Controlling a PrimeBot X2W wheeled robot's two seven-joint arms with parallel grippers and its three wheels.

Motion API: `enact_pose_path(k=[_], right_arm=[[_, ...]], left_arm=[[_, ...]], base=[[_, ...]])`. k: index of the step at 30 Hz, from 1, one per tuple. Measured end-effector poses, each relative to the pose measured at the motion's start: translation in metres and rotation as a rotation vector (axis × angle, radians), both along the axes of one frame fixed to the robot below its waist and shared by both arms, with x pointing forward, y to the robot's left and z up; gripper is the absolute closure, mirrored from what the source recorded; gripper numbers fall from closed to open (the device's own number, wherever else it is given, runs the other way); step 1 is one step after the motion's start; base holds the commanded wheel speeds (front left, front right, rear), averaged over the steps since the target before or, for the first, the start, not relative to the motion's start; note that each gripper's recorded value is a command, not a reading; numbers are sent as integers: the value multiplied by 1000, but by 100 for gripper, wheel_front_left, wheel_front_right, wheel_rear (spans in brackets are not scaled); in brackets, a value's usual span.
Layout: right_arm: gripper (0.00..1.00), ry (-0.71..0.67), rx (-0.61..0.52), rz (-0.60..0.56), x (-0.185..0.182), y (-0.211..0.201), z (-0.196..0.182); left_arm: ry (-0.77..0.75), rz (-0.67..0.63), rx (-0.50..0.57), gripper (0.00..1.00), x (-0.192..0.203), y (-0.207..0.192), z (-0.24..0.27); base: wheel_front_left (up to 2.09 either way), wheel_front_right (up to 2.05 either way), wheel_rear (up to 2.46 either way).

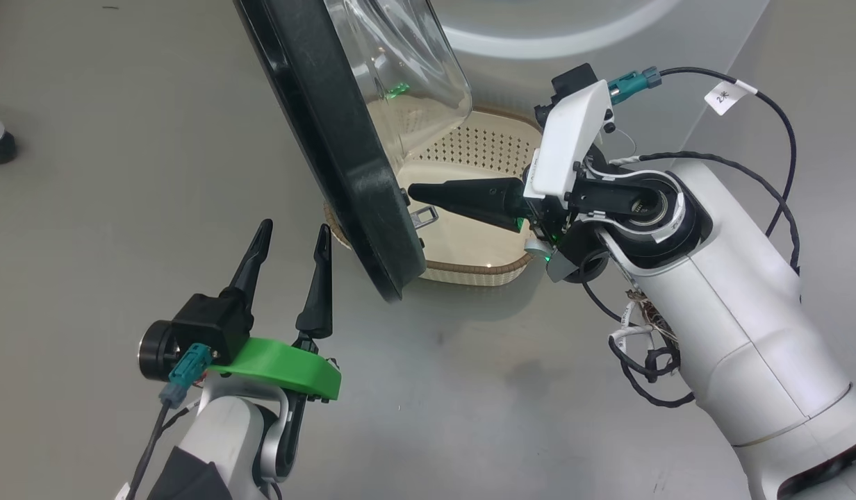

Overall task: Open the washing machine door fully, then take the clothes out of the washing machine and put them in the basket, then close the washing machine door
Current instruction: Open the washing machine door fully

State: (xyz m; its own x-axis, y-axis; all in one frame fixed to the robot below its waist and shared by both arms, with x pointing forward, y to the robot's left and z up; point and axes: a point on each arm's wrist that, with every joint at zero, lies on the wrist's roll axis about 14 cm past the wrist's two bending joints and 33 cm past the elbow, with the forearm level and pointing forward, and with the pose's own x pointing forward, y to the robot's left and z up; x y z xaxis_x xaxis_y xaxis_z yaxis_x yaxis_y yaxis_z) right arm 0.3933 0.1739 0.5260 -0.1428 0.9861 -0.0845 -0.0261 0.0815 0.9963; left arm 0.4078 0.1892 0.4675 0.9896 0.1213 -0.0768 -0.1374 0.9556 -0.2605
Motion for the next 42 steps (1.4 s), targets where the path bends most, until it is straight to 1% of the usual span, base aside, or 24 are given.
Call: enact_pose_path(k=[1,5,8,11,15,17,24,29,31,42], right_arm=[[100,-34,-21,-13,1,-2,-2],[100,-264,-143,-64,15,-22,-20],[100,-398,-192,-126,29,-39,-21],[100,-517,-232,-174,34,-53,-23],[100,-634,-297,-251,38,-80,-32],[100,-692,-328,-302,41,-93,-32],[100,-1031,-494,-464,60,-154,-23],[100,-1219,-551,-558,54,-187,-15],[100,-1254,-567,-621,52,-200,-10],[100,-1280,-691,-972,35,-275,-7]], left_arm=[[-5,-2,2,0,0,0,2],[-27,-2,19,0,0,0,10],[-41,-1,28,0,-1,1,15],[-51,-5,33,0,-3,0,18],[-58,-7,35,0,-9,-3,21],[-62,-12,40,0,-12,-4,22],[-73,-43,53,0,-21,-16,25],[-86,-51,50,0,-25,-19,29],[-92,-55,51,0,-26,-19,30],[-122,-109,54,0,-25,-36,39]], base=[[0,0,0],[0,0,0],[0,0,0],[0,0,0],[0,0,0],[0,0,0],[0,0,0],[0,0,0],[0,0,0],[0,0,0]])
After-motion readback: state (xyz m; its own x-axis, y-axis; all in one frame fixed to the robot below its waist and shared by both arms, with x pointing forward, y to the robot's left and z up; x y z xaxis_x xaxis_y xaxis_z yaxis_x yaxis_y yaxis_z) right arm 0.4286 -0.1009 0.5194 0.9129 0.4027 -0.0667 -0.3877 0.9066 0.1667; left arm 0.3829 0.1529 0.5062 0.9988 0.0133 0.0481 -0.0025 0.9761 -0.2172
